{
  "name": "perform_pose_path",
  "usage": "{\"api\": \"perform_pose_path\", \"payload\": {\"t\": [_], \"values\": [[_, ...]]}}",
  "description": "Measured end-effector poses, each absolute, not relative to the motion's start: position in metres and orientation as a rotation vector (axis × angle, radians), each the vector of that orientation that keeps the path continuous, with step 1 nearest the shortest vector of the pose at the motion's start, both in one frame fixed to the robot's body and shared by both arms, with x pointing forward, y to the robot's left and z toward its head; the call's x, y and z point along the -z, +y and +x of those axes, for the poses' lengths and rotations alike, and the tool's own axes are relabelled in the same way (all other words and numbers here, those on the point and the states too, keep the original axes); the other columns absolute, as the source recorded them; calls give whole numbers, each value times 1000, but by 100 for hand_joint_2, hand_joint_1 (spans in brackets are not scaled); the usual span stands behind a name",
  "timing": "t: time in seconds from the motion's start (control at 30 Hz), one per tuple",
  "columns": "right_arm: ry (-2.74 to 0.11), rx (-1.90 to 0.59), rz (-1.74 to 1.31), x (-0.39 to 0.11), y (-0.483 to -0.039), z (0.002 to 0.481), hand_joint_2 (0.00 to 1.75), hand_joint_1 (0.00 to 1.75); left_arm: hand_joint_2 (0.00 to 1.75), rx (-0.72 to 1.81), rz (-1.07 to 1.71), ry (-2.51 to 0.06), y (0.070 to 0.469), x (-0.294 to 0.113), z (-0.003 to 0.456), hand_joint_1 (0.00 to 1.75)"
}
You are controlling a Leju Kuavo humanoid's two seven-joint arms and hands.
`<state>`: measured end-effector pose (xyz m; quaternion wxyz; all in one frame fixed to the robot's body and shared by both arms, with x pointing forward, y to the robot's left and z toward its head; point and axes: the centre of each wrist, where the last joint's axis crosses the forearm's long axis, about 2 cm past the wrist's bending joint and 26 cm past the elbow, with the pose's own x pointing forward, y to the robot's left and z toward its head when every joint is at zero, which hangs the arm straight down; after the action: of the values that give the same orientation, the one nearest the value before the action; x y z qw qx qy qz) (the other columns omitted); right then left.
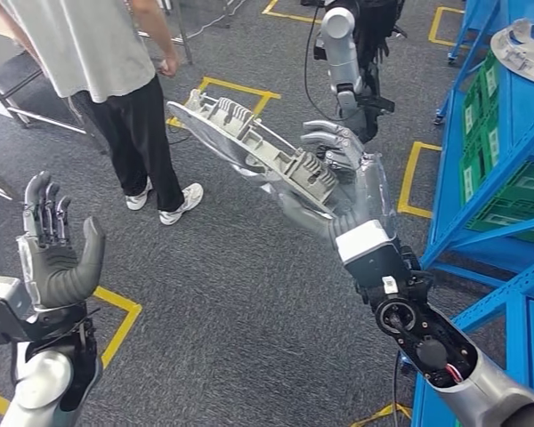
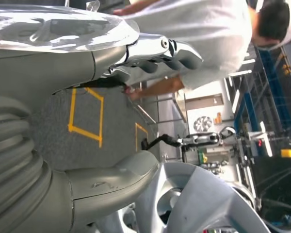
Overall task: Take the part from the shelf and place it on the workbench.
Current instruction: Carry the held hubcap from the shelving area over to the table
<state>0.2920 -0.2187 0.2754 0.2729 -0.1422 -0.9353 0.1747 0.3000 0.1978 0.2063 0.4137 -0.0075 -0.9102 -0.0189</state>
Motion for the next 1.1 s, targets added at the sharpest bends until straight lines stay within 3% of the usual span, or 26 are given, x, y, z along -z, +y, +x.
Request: {"api": "perform_pose_path", "payload": {"t": [1.1], "values": [[-2414, -490, -419, -255, -226, 308, 175, 175, 175, 63, -63, -2298, 197, -212, 296, 0]]}}
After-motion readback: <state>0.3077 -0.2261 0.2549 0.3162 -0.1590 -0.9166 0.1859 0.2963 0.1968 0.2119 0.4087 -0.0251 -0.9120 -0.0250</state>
